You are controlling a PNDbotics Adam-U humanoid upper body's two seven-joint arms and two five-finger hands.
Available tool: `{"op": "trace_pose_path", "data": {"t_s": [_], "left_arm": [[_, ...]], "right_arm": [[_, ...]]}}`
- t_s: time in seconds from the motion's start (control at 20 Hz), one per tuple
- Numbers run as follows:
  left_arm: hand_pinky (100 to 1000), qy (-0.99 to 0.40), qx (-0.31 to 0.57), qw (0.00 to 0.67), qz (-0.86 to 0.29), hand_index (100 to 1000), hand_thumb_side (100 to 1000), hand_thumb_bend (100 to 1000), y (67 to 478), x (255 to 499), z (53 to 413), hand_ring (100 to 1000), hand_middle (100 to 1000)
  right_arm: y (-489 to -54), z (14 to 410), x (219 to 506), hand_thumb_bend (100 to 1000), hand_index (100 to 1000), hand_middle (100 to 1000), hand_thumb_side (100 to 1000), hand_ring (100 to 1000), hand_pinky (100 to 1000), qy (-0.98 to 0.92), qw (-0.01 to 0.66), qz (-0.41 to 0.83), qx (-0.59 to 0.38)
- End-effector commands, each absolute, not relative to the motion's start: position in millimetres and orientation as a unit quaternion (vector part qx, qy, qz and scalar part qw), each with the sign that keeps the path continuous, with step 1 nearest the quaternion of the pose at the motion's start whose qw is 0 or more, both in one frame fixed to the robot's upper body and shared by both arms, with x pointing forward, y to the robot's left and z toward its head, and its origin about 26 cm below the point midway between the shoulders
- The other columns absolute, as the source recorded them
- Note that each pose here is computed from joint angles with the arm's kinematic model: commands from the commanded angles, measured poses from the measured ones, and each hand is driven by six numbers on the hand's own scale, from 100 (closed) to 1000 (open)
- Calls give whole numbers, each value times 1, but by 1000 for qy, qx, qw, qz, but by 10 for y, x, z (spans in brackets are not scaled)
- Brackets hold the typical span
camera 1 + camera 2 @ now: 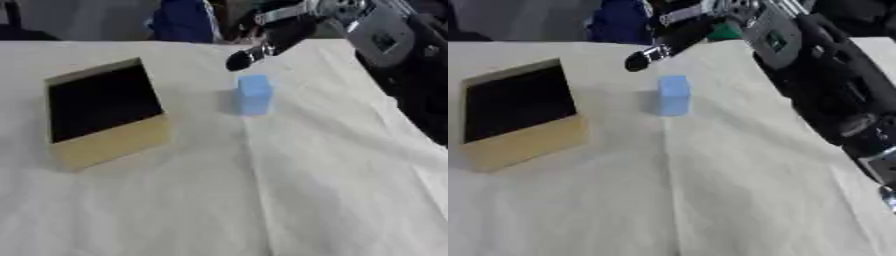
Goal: Pick up objects on the table and place them in the box.
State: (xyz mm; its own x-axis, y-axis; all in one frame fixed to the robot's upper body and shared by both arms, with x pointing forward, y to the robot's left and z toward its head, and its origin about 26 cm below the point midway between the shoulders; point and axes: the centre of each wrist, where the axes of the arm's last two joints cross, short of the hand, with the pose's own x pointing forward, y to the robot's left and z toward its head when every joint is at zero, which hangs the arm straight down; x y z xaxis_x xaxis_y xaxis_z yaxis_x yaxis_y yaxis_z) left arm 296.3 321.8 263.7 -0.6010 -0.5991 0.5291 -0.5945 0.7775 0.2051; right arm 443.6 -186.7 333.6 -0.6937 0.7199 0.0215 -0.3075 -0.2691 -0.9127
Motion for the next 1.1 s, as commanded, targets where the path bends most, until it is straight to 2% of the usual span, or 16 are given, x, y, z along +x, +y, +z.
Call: {"op": "trace_pose_path", "data": {"t_s": [0.05,0.15,0.2,0.45,0.95,1.1], "left_arm": [[754,-899,337,278,-14,806,947,155,3227,2925,2760,799,703],[754,-900,337,278,-14,806,947,155,3227,2925,2760,799,703],[754,-899,337,278,-14,806,943,154,3228,2925,2759,799,702],[753,-900,335,279,-13,806,937,153,3225,2926,2757,799,702],[752,-902,332,277,-12,802,929,149,3227,2926,2762,798,702],[751,-902,331,277,-12,801,924,146,3225,2927,2759,798,702]], "right_arm": [[-1916,3409,4481,660,1000,957,986,983,924,-503,328,772,-208],[-1931,3396,4502,660,1000,957,986,983,924,-501,327,774,-208],[-1941,3386,4511,580,1000,985,942,998,946,-499,327,775,-208],[-2099,3267,4588,475,1000,975,880,998,969,-470,329,788,-224],[-2268,3193,4677,511,1000,976,862,999,986,-447,335,794,-239],[-2331,3151,4731,455,1000,973,827,996,982,-436,350,792,-246]]}}
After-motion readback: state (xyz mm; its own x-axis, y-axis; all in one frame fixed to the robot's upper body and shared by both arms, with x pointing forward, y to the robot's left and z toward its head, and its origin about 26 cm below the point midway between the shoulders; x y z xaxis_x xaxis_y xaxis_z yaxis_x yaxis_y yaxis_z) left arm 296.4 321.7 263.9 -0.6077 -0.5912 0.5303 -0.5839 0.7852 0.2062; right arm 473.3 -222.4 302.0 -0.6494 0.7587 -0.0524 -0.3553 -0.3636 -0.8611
